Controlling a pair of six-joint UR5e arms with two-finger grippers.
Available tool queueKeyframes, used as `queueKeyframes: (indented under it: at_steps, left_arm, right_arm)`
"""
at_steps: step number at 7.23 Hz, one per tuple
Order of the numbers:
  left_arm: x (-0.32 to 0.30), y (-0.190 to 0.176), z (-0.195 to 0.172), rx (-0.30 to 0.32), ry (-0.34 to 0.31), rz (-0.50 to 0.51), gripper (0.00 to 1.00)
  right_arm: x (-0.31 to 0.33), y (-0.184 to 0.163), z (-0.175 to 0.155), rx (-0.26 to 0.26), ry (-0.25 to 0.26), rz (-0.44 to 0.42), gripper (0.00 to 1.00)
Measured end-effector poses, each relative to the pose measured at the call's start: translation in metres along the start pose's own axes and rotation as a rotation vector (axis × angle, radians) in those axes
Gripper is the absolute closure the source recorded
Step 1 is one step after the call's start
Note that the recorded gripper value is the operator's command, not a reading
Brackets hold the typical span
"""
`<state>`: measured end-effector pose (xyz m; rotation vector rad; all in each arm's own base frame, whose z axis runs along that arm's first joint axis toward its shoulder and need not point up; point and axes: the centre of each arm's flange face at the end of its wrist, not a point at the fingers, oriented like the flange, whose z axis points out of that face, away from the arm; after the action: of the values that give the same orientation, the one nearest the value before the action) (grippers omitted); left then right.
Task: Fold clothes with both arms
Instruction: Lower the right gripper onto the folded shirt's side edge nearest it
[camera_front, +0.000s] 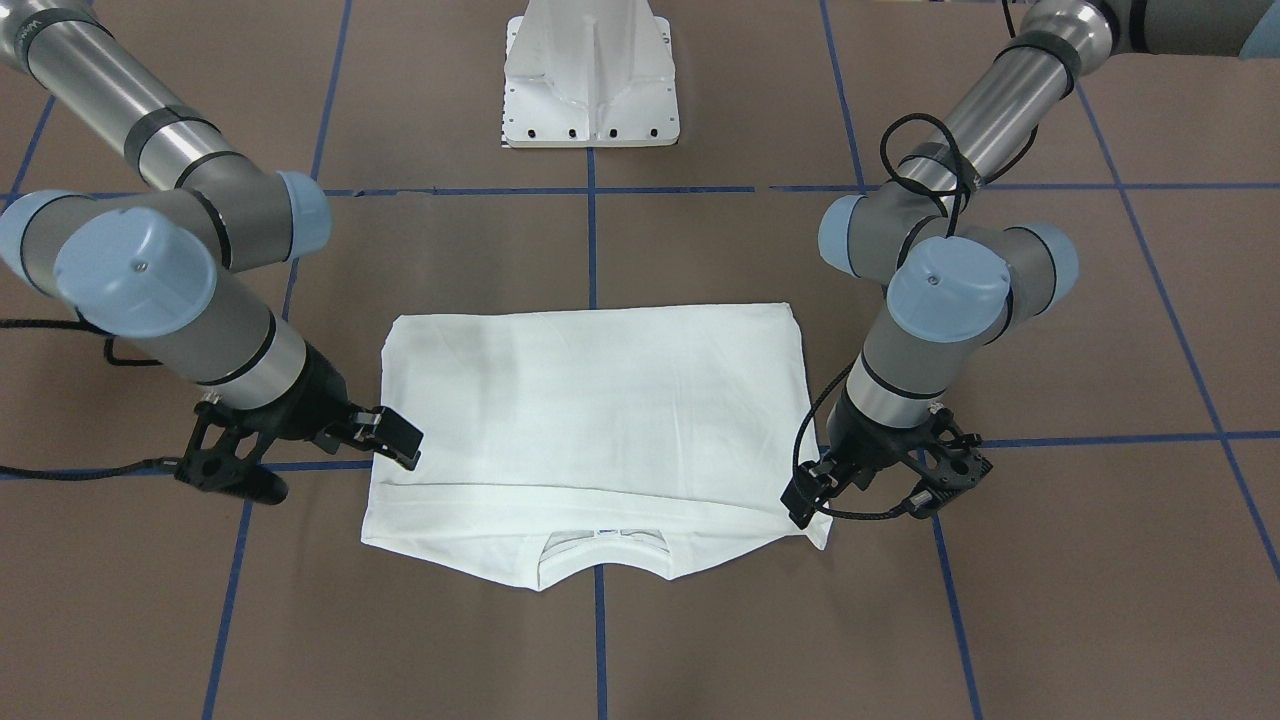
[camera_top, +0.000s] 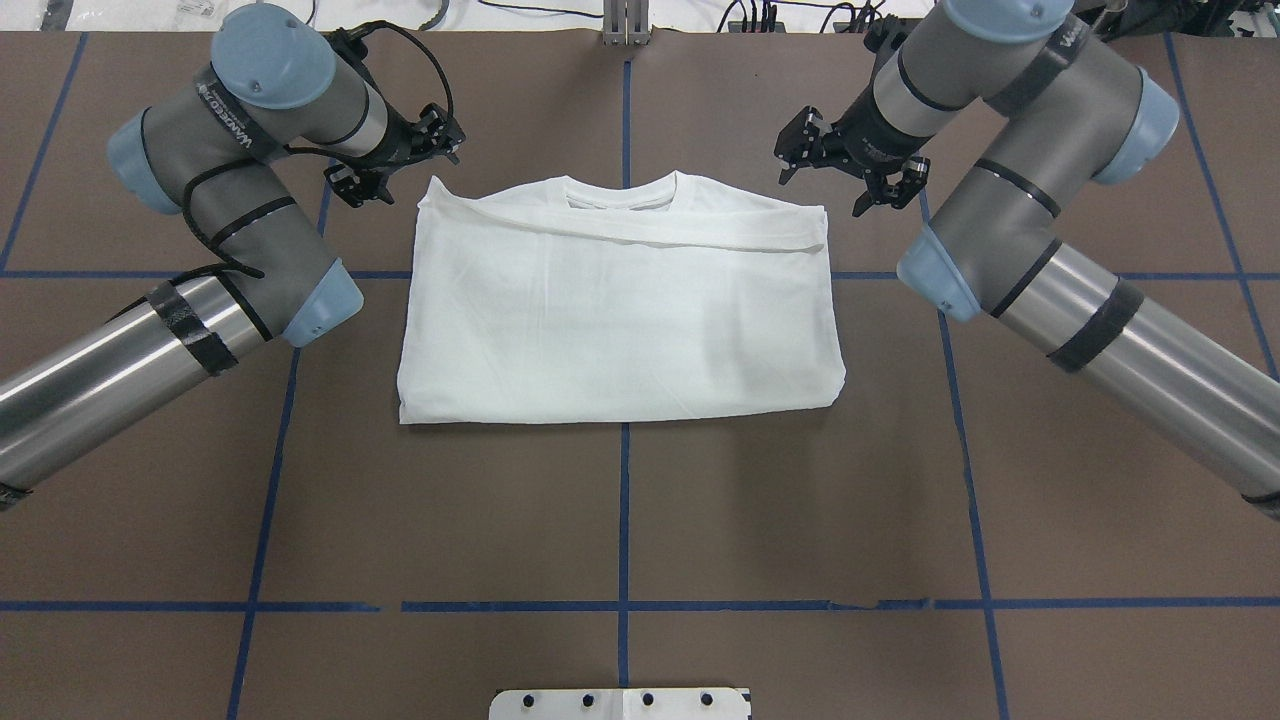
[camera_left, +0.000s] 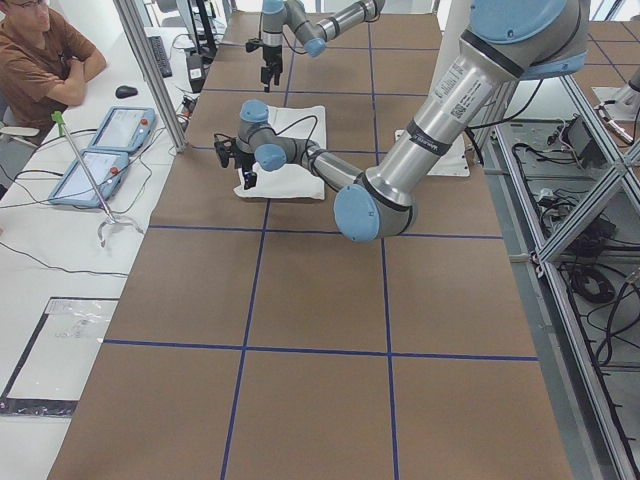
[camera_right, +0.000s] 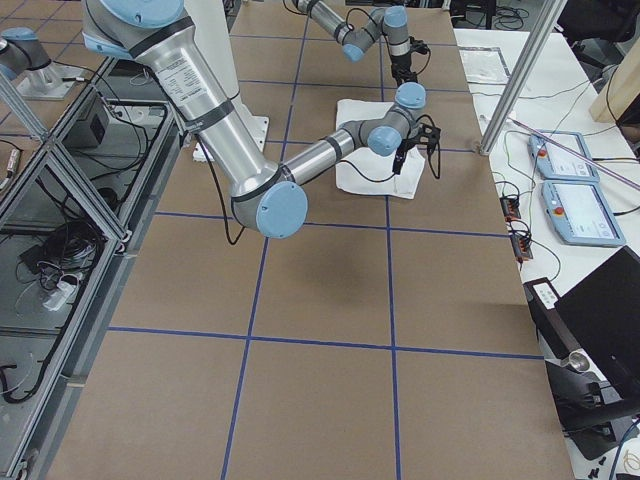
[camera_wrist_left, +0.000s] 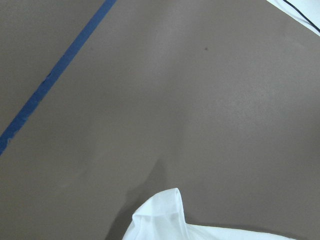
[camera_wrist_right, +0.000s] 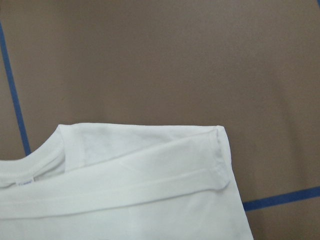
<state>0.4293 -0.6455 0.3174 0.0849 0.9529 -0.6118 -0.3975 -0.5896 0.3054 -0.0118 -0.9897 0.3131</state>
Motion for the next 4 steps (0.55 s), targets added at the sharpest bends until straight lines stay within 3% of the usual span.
queueKeyframes:
  at_steps: [2,4]
  left_arm:
    - [-0.002,0.007,-0.031,0.004,0.021,0.005,0.01]
    - [0.003,0.016,-0.057,0.005,0.027,0.006,0.01]
  right_arm:
    - [0.030,0.063,0.015,-0.003,0.022,-0.035,0.00]
    - [0.055,0.098,0.027,-0.023,0.051,-0.050,0.00]
